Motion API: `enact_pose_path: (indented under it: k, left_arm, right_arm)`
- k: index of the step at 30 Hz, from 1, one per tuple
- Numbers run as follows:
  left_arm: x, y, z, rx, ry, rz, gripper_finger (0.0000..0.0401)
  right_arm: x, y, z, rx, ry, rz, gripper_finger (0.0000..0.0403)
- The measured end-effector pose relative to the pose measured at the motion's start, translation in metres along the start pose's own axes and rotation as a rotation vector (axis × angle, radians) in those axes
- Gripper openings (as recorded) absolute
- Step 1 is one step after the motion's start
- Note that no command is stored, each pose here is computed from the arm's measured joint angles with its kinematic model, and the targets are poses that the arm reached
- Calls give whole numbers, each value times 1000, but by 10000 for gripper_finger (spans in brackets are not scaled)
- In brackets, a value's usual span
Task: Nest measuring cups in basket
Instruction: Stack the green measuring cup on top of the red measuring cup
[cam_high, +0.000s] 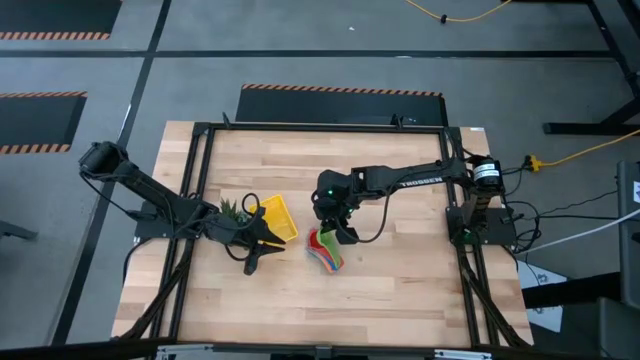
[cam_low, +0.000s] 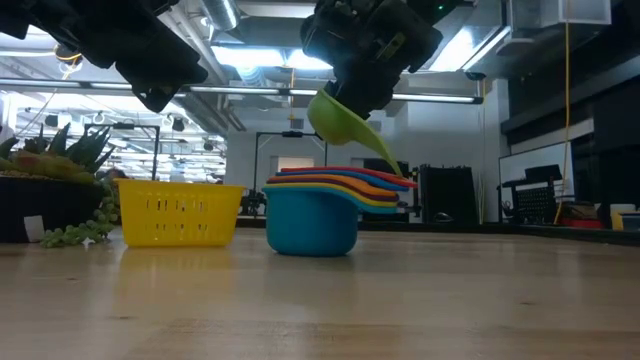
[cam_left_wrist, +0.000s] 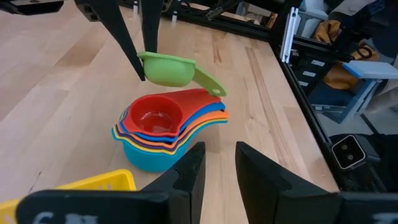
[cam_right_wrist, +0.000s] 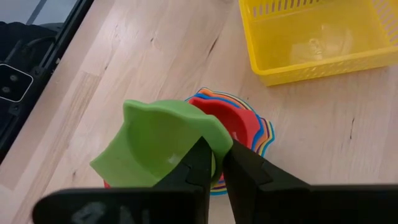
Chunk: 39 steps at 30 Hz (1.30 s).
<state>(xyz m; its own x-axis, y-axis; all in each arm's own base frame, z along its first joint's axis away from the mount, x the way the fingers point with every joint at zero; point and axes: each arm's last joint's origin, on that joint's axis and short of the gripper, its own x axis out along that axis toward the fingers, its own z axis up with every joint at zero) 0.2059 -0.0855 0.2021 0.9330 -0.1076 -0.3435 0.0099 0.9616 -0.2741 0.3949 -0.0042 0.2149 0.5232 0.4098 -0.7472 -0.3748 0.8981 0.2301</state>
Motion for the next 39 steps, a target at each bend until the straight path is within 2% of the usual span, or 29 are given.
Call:
enact_pose_path:
  k: [31,34,39]
  left_arm:
    - [0,0,0,0,-1,1,82]
    - [0,0,0,0,-1,1,82]
    - [0,0,0,0,-1,1,82]
  right_arm:
    - [0,0,-2,4,13,3,45]
    - [0,0,-2,5,18,4,71]
    - [0,0,-2,-25,18,5,160]
